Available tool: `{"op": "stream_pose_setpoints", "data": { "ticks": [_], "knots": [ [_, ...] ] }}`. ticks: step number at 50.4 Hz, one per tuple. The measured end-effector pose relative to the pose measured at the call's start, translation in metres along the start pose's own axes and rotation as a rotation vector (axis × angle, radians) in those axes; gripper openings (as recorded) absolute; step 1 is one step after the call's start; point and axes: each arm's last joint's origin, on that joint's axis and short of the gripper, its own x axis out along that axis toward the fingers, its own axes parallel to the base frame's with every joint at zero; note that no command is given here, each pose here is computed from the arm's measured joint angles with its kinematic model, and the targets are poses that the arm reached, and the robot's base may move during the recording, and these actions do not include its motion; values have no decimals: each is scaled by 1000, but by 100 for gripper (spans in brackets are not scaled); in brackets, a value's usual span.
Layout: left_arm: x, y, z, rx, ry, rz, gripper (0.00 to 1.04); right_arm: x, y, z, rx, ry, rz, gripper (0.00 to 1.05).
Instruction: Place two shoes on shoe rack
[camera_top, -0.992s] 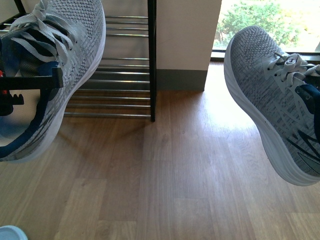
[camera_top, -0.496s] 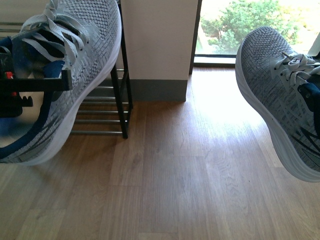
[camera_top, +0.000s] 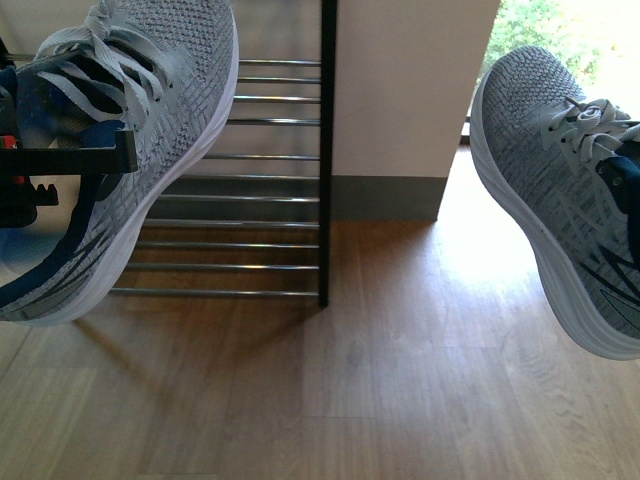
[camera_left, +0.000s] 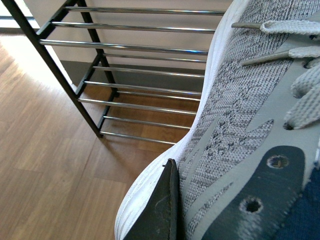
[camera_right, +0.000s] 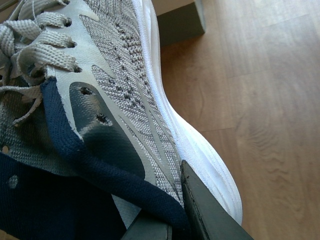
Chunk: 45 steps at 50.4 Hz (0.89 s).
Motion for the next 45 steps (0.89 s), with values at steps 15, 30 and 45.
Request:
{"op": "stream_pose_setpoints", "data": {
  "ticks": [15, 30, 45],
  "knots": [
    [0, 0, 0, 0, -1, 5, 2, 0, 0, 0, 0, 1, 1, 1],
    [2, 3, 1, -6, -2, 23, 2, -1, -2, -9, 10, 28, -14, 1],
    [1, 2, 0, -2, 0, 10, 2, -1, -2, -9, 11, 27, -17, 1]
  ]
}}
